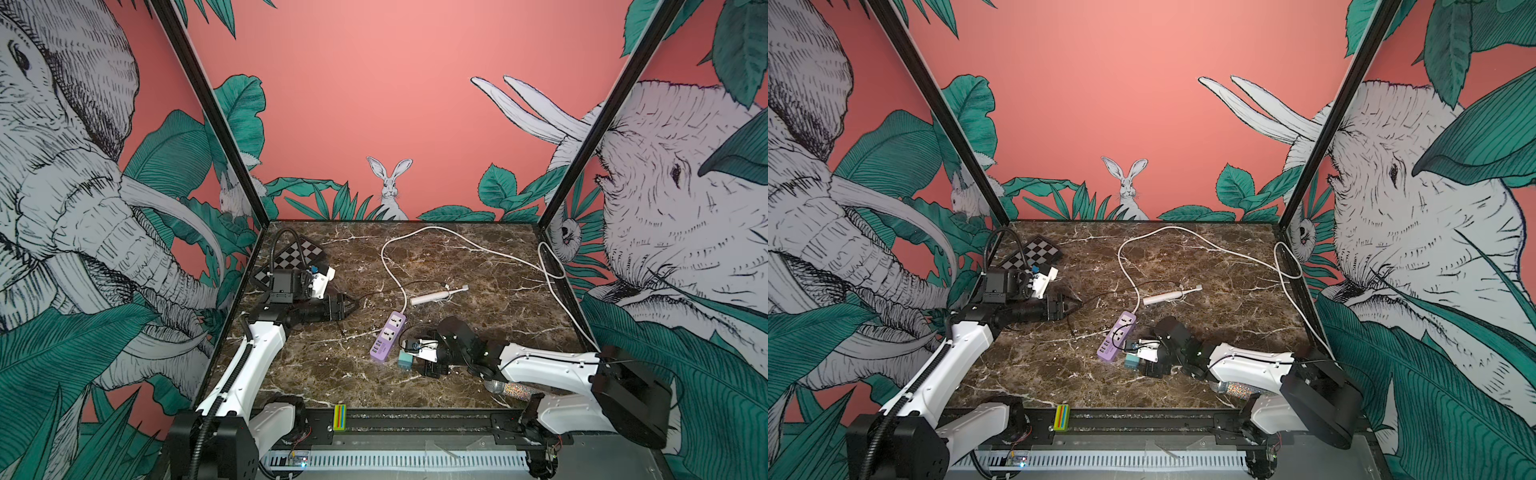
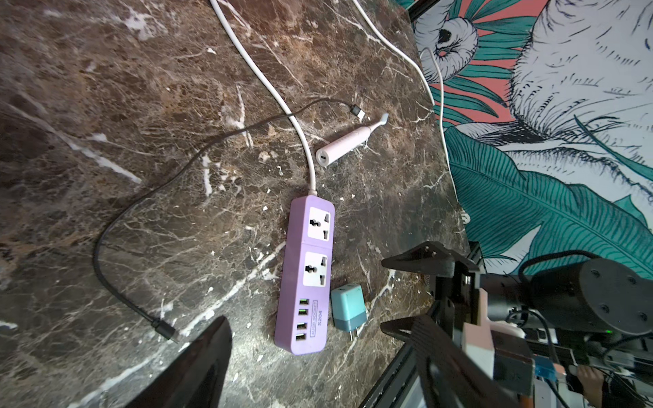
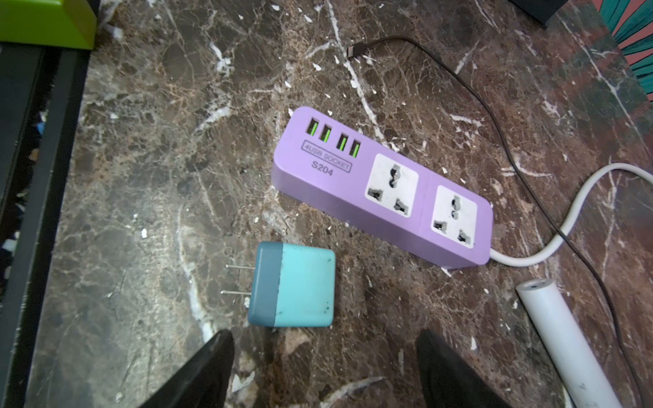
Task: Charge the electric toothbrush
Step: Pick up the plug from the center of the board.
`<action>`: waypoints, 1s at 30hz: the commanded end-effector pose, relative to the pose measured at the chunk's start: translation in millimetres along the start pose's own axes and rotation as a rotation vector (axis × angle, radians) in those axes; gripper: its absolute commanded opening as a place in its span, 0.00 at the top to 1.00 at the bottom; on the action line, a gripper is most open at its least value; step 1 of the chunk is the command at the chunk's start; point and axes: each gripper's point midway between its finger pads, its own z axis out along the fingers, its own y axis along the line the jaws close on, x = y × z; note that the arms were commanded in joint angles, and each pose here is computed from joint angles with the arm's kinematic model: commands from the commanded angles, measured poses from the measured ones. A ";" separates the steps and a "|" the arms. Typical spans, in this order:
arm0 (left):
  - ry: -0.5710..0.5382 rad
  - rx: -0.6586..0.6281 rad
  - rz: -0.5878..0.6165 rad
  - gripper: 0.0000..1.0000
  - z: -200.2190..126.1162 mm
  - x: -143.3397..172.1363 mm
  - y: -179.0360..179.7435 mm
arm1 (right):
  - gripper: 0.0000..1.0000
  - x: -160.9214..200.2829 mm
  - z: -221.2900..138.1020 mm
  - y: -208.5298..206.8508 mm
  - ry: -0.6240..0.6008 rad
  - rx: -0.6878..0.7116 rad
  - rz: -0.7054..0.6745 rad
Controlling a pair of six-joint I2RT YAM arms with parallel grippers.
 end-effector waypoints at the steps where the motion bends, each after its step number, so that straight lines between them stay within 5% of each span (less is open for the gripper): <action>1: 0.022 0.063 0.014 0.18 3.4 7.0 -8.7 | 0.23 -7.9 6.3 4.2 -0.021 -0.029 0.030; 30: 0.158 0.026 -0.050 0.21 19.5 29.0 9.9 | 0.30 2.7 23.6 -1.7 -0.033 -0.107 0.176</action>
